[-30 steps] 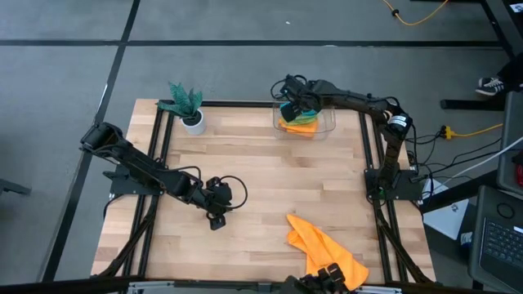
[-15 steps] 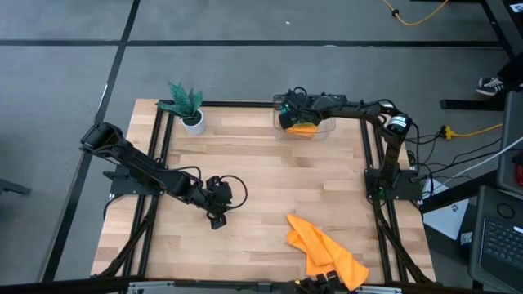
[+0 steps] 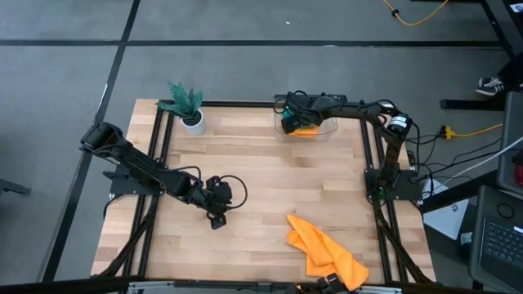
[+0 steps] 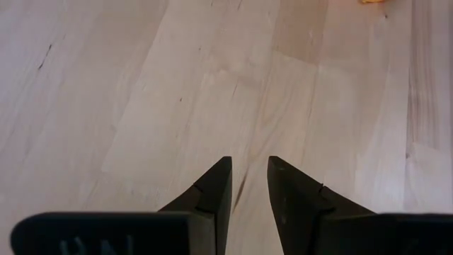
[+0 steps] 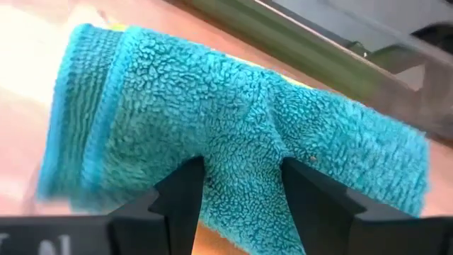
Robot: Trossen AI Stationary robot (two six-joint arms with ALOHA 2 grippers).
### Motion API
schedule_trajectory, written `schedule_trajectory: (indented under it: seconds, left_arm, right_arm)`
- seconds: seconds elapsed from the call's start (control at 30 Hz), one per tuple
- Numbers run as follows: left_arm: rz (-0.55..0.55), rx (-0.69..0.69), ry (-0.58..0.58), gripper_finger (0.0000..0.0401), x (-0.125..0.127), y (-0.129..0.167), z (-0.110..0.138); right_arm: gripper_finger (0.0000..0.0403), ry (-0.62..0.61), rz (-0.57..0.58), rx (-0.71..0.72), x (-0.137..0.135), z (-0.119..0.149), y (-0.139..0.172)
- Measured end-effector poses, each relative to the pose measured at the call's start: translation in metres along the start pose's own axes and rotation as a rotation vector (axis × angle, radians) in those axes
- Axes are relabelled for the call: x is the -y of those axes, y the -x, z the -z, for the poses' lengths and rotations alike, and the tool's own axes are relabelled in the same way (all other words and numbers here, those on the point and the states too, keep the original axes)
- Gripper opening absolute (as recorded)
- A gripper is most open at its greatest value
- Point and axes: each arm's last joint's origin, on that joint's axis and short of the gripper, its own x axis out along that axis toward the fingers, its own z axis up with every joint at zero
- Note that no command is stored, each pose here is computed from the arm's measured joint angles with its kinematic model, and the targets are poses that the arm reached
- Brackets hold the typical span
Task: Fold microfiber towels
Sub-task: Put the folded blue microfiber towel into the transparent bin, then fold the orange microfiber towel
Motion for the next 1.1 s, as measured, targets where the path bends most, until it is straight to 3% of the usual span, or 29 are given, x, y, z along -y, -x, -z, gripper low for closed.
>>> schedule_trajectory:
  seconds: [0.37,0.6,0.73,0.83,0.93,1.1]
  left_arm:
    - [-0.001,-0.001,0.003,0.0085,0.0,0.0,0.0]
    - [-0.001,-0.001,0.003,0.0085,0.0,0.0,0.0]
    - [-0.001,-0.001,0.003,0.0085,0.0,0.0,0.0]
    - [-0.001,0.0,0.003,0.0085,0.0,0.0,0.0]
    - [0.001,0.002,0.004,0.0085,0.0,0.0,0.0]
    - [0.007,0.009,0.011,0.0085,0.001,0.0,-0.001]
  right_arm:
    - [0.0196,0.219,0.028,-0.065,-0.007,-0.021,0.056]
    - [0.0196,0.34,0.078,-0.181,-0.003,-0.026,0.113]
    - [0.0196,0.431,0.067,-0.275,-0.011,-0.01,0.146]
    - [0.0196,0.524,-0.041,-0.282,-0.026,0.007,0.164]
    - [0.0196,0.637,-0.173,-0.314,-0.039,0.032,0.184]
    - [0.0196,0.779,-0.207,-0.3,-0.053,0.086,0.208]
